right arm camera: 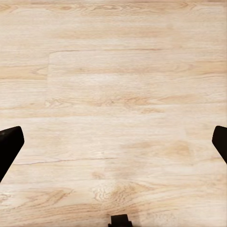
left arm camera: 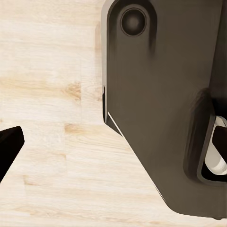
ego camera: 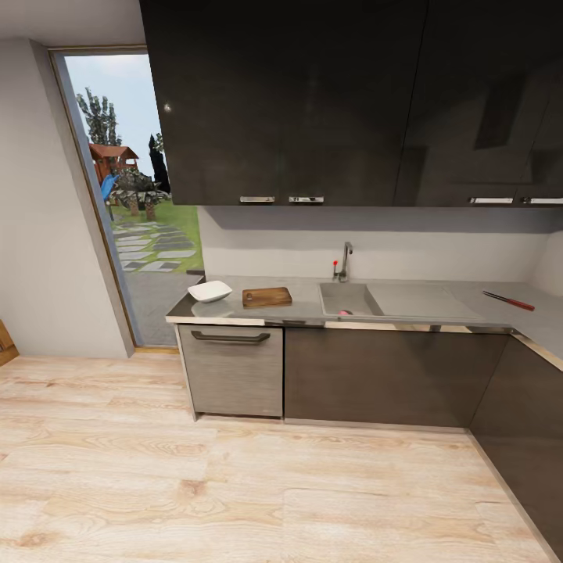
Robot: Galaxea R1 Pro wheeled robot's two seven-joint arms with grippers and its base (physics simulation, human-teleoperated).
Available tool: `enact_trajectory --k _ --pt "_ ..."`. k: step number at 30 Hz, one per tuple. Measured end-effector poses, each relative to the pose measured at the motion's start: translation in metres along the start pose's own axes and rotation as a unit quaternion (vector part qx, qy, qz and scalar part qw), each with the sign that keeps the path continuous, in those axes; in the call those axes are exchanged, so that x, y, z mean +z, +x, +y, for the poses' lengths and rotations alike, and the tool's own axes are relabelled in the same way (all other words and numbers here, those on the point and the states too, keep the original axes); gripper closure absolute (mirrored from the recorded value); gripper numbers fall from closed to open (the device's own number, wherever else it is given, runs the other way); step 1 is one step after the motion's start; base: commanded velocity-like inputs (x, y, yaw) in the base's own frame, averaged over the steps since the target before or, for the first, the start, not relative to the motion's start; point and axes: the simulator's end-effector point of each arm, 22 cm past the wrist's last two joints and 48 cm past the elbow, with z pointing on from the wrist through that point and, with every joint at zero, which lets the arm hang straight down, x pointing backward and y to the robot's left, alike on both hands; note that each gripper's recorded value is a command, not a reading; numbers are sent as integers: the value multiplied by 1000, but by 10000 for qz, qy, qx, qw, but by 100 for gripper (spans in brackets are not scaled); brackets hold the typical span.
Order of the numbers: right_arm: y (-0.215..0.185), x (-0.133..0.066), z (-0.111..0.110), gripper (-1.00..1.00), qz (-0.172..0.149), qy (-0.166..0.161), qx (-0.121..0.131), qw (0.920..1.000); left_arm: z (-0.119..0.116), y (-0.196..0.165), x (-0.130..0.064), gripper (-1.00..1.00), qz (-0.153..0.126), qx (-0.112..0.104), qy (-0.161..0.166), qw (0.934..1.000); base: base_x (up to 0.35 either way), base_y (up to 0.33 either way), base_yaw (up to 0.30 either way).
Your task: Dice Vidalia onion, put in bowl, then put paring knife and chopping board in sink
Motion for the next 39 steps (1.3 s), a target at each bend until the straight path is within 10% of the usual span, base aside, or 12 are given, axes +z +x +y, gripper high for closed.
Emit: enact_trajectory --k 16,29,39 --pt "0 0 0 -100 0 1 -1 10000 -17 -5 0 -100 -56 -28 109 9999 0 0 0" --pt "0 0 0 -100 0 6 0 10000 -37 -186 -31 -100 -1979 -43 259 9799 0 0 0" --pt "0 0 -1 -100 0 11 3 10000 -33 -221 -45 -100 -2372 -46 226 9712 2 0 0"
